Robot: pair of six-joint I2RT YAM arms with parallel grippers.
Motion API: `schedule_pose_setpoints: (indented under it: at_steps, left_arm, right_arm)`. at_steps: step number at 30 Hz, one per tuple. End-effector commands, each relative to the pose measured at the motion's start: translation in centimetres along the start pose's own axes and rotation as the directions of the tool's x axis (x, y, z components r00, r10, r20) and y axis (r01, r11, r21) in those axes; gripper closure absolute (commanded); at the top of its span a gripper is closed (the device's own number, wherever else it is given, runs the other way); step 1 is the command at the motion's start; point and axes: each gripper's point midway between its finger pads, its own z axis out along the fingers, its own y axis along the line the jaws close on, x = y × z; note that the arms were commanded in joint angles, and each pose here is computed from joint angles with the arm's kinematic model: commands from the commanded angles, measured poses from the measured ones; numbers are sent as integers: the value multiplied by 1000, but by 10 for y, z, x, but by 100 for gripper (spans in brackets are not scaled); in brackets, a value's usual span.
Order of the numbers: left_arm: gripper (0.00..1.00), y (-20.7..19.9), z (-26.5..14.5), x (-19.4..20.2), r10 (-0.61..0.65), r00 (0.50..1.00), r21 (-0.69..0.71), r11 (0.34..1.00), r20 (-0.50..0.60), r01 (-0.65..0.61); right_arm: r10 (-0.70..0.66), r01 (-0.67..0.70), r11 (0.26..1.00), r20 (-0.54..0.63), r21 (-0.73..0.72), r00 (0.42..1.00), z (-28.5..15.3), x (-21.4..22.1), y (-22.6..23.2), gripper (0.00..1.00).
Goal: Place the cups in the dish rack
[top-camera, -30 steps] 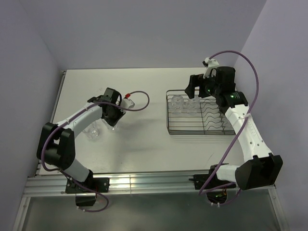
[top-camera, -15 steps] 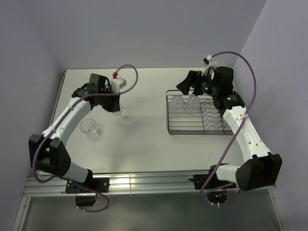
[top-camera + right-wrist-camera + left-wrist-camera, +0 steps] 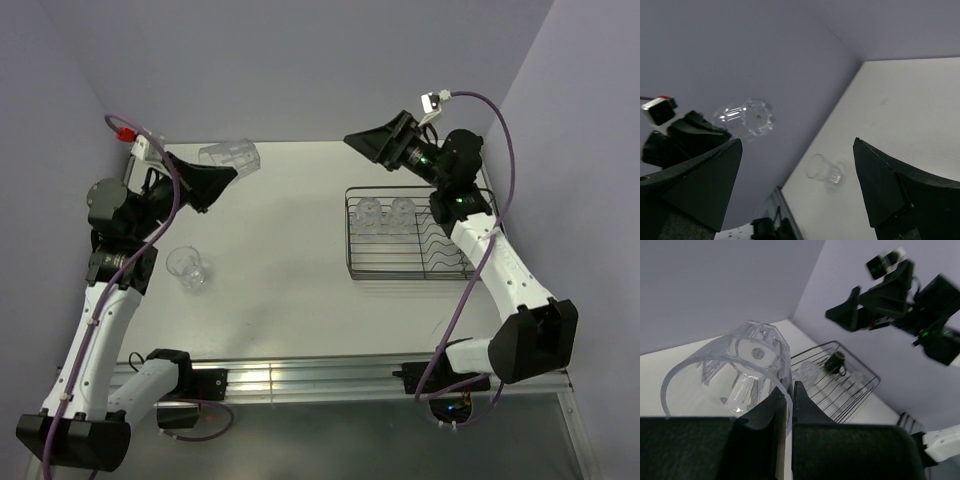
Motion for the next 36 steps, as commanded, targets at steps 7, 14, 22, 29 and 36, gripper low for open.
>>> schedule_pose_setpoints:
  at_steps: [7,14,22,29,36]
  left_arm:
    - [100,-47,-3,-59,-195,950,247,960,245,133]
    - [100,-52,-5,-60,-222,942,281,948,252,148]
    - [100,-52,-6,-59,-243,935,293,942,258,163]
    - [100,-56,-6,-59,-246,938,313,935,245,164]
    - [100,-58,-6,-54,-252,940,320,932,230,171]
  right_arm:
    - [144,-159,931,-69,-330,987,49,29,92,0]
    - [125,-172,897,-139,-407,982,65,50,122,0]
    - [113,-182,866,-172,-465,979,74,64,141,0]
    - [129,-210,860,-200,-465,971,84,75,145,0]
    - [137,-229,843,-216,-487,967,92,78,157,0]
